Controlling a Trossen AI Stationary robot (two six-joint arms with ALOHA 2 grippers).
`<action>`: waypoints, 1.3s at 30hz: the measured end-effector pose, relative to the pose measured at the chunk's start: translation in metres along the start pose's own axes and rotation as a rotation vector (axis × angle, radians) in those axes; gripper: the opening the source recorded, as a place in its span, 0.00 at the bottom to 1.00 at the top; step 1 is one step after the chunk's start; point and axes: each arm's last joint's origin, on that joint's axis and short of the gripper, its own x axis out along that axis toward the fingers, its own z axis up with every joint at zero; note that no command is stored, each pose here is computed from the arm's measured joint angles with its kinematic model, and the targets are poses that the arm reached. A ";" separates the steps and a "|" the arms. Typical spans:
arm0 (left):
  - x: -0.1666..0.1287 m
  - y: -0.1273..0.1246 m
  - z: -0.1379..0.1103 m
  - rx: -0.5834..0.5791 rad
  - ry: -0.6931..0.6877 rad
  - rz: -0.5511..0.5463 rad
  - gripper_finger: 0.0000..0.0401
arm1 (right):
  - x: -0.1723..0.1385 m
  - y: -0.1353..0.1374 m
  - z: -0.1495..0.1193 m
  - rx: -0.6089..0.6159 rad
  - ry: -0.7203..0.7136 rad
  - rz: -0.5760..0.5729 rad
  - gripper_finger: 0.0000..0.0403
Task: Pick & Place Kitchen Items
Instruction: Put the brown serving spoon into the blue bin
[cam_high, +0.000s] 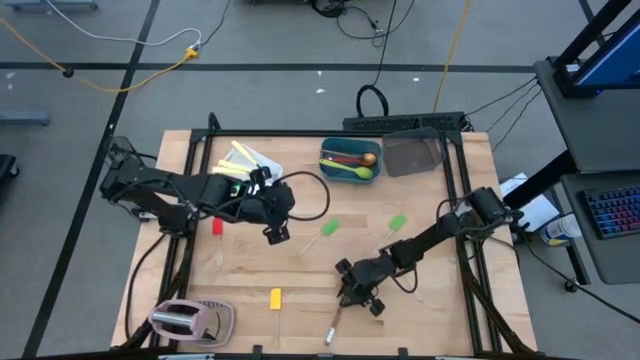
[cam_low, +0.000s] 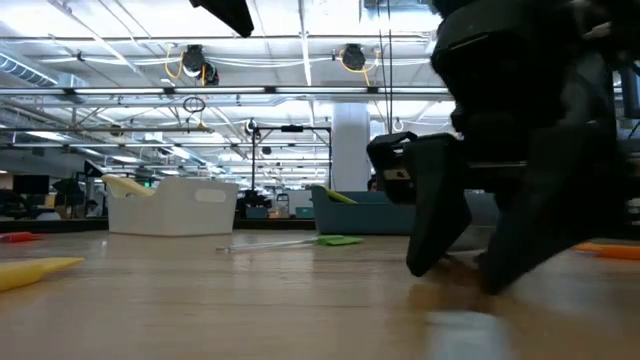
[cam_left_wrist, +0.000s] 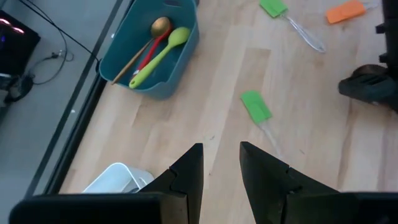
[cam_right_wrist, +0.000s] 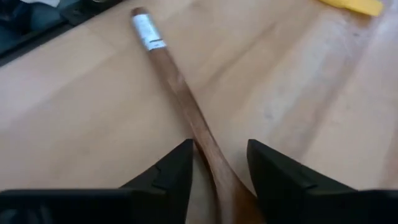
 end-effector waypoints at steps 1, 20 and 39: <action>0.000 0.000 0.000 0.001 -0.003 0.011 0.27 | -0.001 -0.003 -0.001 0.009 -0.003 0.012 0.33; 0.001 0.006 0.002 0.016 -0.029 0.112 0.27 | -0.028 -0.038 -0.002 0.122 0.041 -0.074 0.09; -0.013 0.047 0.010 0.053 -0.124 0.157 0.27 | -0.154 -0.059 0.031 0.138 0.129 -0.561 0.09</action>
